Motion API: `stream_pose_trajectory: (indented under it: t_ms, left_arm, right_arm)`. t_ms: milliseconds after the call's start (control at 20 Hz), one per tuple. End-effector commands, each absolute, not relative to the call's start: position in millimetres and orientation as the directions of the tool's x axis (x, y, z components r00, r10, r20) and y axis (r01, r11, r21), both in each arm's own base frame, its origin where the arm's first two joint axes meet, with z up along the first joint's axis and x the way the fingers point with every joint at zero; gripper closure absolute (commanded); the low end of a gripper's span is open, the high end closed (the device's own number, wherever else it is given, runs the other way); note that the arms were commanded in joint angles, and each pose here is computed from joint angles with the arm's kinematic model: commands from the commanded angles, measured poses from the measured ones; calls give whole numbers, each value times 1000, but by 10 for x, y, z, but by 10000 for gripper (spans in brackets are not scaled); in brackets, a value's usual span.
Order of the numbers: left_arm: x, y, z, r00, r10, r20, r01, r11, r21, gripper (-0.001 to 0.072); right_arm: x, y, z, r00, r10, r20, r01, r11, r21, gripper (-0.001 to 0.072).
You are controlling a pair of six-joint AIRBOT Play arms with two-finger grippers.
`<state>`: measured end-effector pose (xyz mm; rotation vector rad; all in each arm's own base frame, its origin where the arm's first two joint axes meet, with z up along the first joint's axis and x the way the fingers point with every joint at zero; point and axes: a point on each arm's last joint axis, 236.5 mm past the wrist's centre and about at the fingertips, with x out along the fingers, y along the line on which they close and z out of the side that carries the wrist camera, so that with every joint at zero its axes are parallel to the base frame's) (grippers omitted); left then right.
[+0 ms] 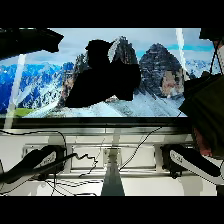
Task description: Fold the clothes and pants, and hang the long-sleeved shirts on hangers.
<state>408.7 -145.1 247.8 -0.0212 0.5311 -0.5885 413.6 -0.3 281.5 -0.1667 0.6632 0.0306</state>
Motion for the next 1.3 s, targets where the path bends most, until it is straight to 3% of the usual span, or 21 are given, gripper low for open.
stream_pose_trajectory:
  t_ms: [0,750,1000,1100,1250]
  left_arm:
    - [4086,-1449,2480,703,-534,-471,523,836,-167,692]
    - [4085,-1452,2480,702,-534,-470,524,835,-168,692]
    - [4111,-1454,2419,695,-534,-482,522,835,-174,692]
    - [4068,-1481,2305,660,-544,-519,533,825,-188,692]
    - [4042,-1486,2233,638,-548,-541,537,820,-198,692]
  right_arm:
    - [4137,-6,2814,788,-25,-615,-81,986,-144,698]
    - [4141,22,2815,789,-14,-615,-87,987,-134,698]
    - [4270,-14,2979,839,-24,-543,-67,987,-147,697]
    - [4205,-101,2728,776,-61,-628,-61,983,-171,698]
    - [3918,-175,1720,512,-54,-857,-93,989,-118,699]
